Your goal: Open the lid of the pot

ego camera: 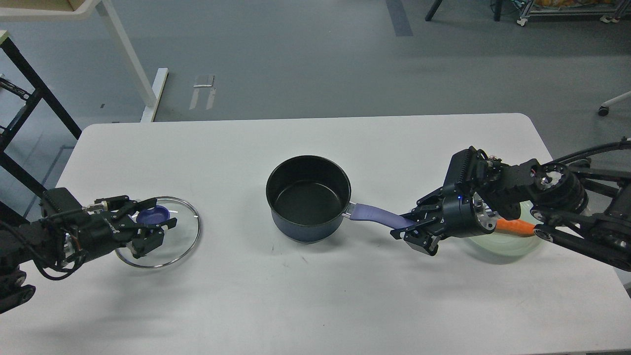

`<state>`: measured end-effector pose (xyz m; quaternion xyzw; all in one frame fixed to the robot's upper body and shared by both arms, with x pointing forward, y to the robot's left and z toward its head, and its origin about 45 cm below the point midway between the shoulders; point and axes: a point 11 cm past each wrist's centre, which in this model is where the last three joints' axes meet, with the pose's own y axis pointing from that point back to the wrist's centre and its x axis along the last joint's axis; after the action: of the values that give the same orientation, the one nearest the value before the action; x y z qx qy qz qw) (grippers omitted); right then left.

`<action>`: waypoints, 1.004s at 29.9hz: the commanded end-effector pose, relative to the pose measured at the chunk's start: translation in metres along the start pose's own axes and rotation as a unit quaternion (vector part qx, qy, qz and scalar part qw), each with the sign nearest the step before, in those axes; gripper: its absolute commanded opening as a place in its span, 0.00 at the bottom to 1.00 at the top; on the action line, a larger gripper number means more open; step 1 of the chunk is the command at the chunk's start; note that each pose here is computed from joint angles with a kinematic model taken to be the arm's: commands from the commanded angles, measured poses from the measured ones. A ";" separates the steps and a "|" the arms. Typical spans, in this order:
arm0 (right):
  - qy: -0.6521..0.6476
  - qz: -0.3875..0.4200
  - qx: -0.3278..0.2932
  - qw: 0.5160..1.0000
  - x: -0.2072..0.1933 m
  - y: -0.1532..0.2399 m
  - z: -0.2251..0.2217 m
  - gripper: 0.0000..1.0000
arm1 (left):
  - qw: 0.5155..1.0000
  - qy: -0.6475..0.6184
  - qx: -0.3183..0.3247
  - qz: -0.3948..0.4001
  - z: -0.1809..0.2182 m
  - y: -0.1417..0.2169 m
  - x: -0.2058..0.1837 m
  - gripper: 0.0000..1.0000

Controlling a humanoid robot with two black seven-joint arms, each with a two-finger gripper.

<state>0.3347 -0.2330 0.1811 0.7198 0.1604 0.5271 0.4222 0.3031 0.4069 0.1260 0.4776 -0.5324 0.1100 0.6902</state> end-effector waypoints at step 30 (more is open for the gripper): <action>-0.052 0.062 -0.011 0.997 0.022 0.027 0.011 0.97 | 0.775 0.597 -0.006 0.209 -0.056 -0.007 0.167 0.99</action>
<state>0.3411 -0.2397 0.1971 0.7298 0.1270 0.5252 0.4189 0.4074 0.3902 0.2540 0.2435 -0.1524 0.4991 0.8176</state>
